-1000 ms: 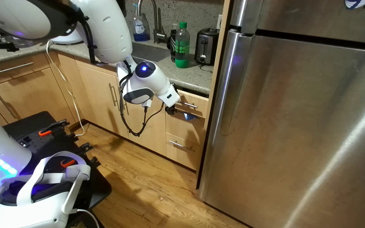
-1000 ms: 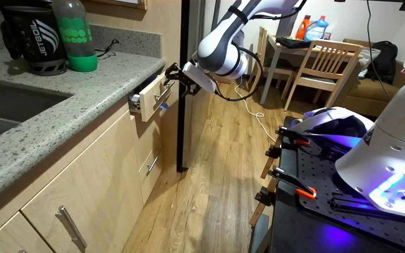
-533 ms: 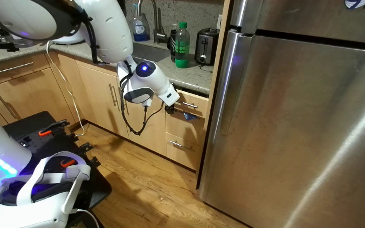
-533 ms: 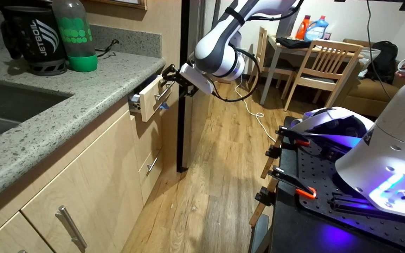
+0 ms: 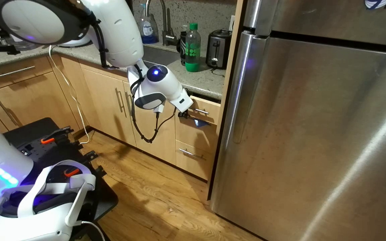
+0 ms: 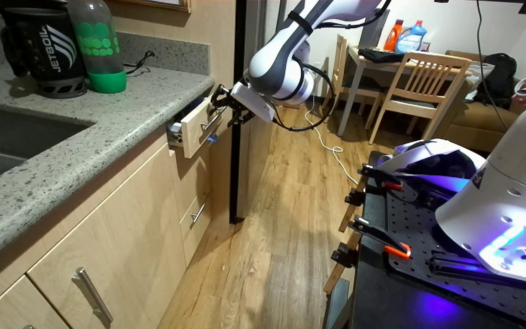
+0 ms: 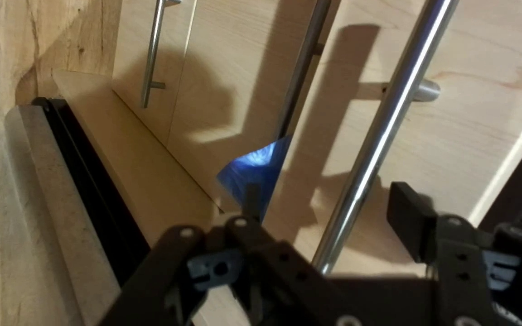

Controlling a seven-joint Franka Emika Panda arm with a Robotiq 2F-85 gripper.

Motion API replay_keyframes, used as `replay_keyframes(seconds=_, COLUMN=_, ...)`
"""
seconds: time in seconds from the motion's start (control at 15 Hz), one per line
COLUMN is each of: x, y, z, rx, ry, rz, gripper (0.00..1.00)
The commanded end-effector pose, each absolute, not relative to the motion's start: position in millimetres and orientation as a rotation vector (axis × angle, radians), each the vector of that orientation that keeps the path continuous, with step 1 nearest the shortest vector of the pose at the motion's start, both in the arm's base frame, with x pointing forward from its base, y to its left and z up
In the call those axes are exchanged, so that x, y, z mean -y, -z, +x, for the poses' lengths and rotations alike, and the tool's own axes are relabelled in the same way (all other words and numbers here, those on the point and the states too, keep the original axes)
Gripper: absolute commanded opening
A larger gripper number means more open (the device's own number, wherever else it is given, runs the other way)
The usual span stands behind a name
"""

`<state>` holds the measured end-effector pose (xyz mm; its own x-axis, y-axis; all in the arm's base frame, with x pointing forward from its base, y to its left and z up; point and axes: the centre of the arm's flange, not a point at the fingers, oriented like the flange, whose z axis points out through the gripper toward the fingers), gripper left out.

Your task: Open the first top drawer

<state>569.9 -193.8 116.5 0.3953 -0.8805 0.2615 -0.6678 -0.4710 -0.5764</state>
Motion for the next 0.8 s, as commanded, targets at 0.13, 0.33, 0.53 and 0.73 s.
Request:
replay_keyframes(seconds=0.13, x=198.0, y=-106.5, z=580.7, rx=-1.346, ry=0.754, rz=-2.287, gripper=0.27)
replay_keyframes(seconds=0.33, x=197.3, y=-105.7, z=584.0, rx=-1.346, ry=0.758, rz=-2.288, gripper=0.05)
replay_keyframes(seconds=0.53, x=196.3, y=-106.8, z=583.4, rx=-1.365, ry=0.756, rz=-2.275, gripper=0.05)
replay_keyframes(seconds=0.73, x=192.3, y=-107.4, z=576.5, rx=-1.366, ry=0.75, rz=-2.278, gripper=0.05)
